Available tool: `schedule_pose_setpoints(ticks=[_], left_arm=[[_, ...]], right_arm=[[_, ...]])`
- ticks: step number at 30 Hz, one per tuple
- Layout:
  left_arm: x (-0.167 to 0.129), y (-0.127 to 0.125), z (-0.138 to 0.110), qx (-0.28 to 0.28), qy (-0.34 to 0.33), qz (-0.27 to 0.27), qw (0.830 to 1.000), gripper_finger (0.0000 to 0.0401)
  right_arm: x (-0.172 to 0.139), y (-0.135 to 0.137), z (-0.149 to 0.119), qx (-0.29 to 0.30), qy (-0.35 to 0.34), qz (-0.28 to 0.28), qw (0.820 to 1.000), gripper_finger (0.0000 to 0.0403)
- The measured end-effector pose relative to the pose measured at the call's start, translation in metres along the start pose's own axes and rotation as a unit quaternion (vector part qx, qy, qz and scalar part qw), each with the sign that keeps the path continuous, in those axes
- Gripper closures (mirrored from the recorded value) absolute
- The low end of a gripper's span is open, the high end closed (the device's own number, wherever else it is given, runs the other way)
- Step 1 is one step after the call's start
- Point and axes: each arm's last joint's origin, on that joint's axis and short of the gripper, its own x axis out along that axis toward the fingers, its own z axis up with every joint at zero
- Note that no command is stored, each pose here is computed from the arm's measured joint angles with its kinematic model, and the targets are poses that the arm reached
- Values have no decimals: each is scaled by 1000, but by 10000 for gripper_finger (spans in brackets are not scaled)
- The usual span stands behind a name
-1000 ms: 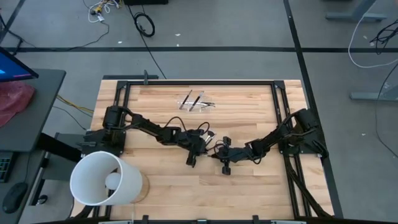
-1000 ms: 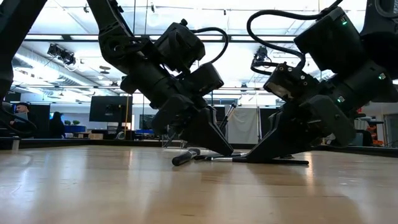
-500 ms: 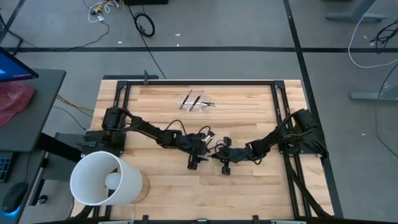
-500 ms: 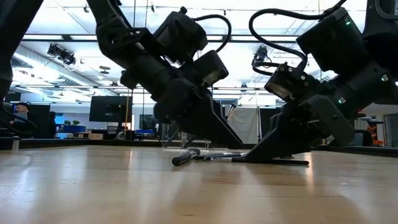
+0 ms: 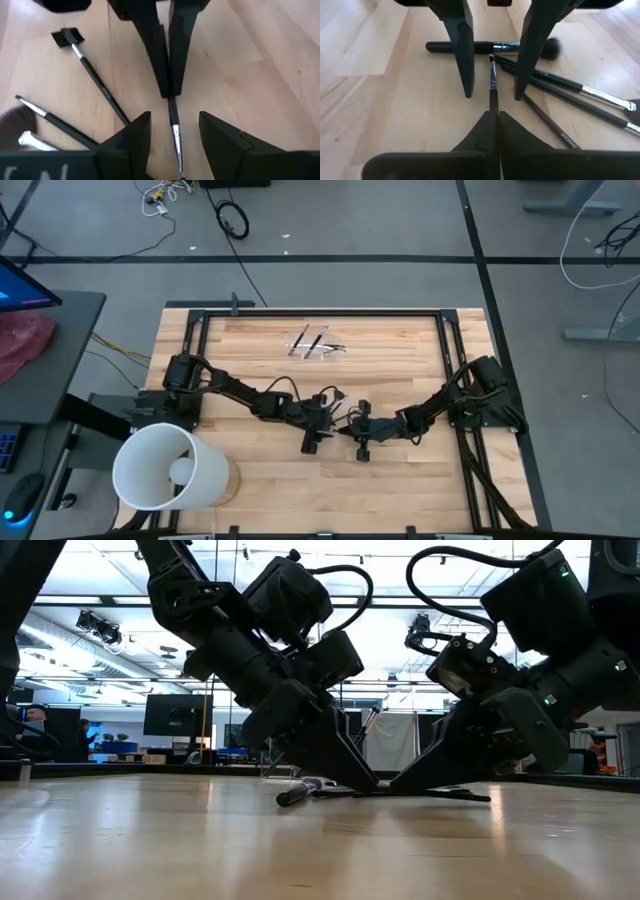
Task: Put items in baskets/containers
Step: Put the black eyeshadow brush into the transparent organizer
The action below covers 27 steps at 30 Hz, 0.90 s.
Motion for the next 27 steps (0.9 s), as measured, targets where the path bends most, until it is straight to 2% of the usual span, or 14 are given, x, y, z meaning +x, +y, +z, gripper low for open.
schedule_pose_setpoints(ticks=[9, 13, 21, 27], left_arm=[[0, 1, 0, 1, 2, 14, 1000, 262], [0, 2, 0, 3, 4, 34, 999, 298], [0, 2, 0, 4, 4, 35, 999, 382], [0, 2, 0, 26, 5, 37, 999, 376]], right_arm=[[0, 0, 2, 3, -9, -1, 1000, 395], [0, 0, 3, 3, -10, -4, 1000, 394], [0, 0, 3, -2, -11, -8, 1000, 394], [0, 0, 3, 0, -7, -8, 1000, 386]])
